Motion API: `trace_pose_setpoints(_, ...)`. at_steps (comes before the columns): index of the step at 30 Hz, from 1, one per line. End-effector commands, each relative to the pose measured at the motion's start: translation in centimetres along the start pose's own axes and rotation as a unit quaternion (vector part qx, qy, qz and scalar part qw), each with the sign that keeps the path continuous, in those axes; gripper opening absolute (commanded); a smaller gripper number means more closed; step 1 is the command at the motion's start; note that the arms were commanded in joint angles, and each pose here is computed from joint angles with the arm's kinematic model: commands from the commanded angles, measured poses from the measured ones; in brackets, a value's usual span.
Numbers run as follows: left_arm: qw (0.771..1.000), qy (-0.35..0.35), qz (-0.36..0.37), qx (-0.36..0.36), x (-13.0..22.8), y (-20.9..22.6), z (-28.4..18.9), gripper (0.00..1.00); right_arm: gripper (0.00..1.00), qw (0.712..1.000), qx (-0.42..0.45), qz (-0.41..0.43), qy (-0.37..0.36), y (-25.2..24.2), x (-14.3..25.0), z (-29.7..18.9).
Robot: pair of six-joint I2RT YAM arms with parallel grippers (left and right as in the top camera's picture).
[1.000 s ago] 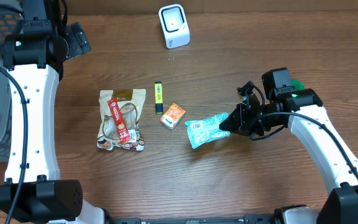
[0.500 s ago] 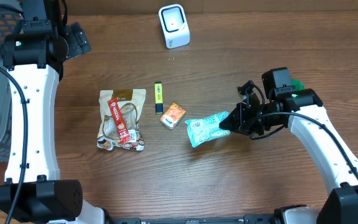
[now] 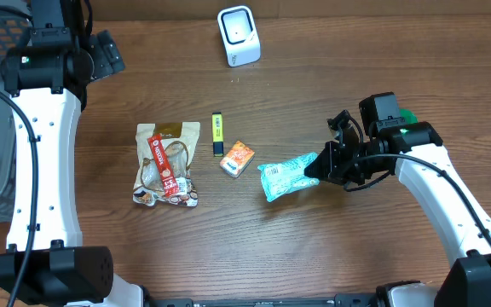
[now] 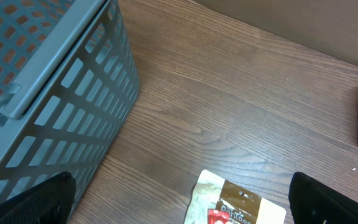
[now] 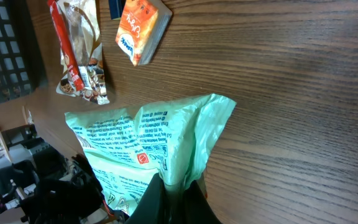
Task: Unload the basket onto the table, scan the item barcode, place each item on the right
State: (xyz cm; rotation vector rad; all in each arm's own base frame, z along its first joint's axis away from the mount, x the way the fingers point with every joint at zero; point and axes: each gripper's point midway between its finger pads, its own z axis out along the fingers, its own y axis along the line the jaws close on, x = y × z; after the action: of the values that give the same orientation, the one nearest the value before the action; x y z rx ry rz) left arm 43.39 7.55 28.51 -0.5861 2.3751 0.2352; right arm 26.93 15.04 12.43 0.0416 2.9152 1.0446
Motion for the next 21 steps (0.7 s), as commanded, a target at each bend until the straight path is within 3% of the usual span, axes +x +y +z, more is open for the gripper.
trace_pose_setpoints(1, 1.0, -0.002, -0.007, -0.006, -0.2, 0.1, 0.2, 1.0, 0.04, 1.0, -0.005, -0.012, -0.014, 0.5, -0.2, -0.6)
trace_pose_setpoints(11, 1.0, -0.002, -0.007, -0.006, -0.2, 0.1, 0.2, 1.0, 0.04, 1.0, -0.019, -0.013, -0.013, 1.1, -0.2, -0.6)
trace_pose_setpoints(21, 1.0, -0.003, -0.007, -0.006, -0.2, 0.1, 0.2, 1.0, 0.04, 0.998, -0.052, 0.005, 0.018, 2.6, 2.2, -1.6)
